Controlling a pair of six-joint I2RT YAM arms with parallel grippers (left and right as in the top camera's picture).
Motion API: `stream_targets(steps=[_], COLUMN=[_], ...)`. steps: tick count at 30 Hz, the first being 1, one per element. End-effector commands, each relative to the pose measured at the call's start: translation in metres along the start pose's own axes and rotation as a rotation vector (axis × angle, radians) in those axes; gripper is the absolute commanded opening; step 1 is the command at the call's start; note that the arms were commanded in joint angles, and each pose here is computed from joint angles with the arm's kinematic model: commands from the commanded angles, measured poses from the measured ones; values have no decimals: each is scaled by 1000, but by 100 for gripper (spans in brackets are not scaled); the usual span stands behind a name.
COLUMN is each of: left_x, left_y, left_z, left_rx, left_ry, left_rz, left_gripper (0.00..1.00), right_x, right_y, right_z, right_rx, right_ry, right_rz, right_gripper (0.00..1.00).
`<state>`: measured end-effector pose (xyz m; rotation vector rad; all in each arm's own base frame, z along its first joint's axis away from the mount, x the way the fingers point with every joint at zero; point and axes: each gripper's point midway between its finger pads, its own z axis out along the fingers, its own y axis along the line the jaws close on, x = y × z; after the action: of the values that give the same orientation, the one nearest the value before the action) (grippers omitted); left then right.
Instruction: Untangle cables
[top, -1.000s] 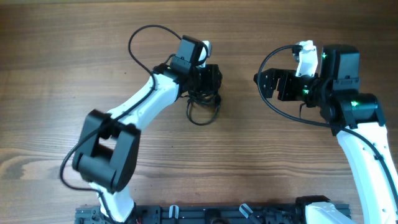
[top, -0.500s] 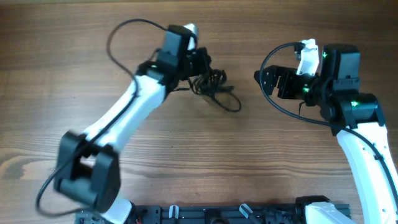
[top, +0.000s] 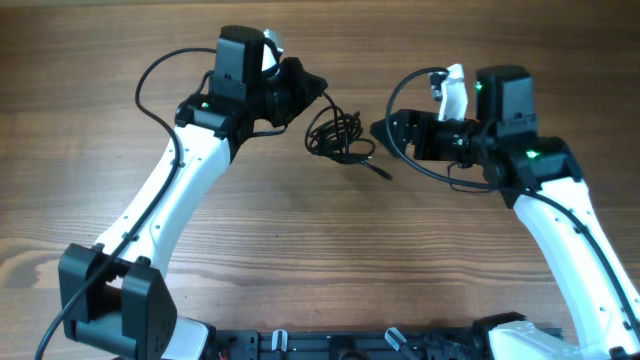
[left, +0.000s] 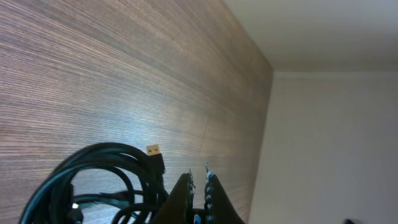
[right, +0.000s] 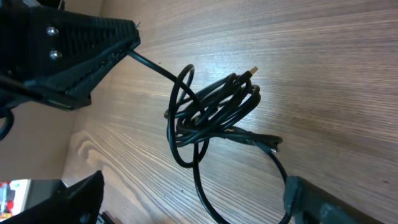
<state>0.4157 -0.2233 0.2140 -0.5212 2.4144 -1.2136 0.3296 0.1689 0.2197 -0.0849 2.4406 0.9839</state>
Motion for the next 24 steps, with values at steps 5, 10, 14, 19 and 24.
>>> stream_targets(steps=[5,10,14,19,24], left_x=[-5,20,39,41,41], left_y=[28,83,119,131,134], left_z=[-16,0,30,40,41], left_rx=[-162,-363,-457,-479,-487], left_ry=[-73,22,106,120,122], left_rz=[-56,-138,-167,-179,-177], left_gripper=[4,6,17,21,22], right_x=[5,7,24,37,71], right_y=[12,2,-9,12,41], right_z=[29,29,29,53,75], right_rx=[-35,23,100,117,63], right_ry=[58,56,104,121,236], right_rz=[66,205,235,129,73], right_gripper=[82,77,76,75,66])
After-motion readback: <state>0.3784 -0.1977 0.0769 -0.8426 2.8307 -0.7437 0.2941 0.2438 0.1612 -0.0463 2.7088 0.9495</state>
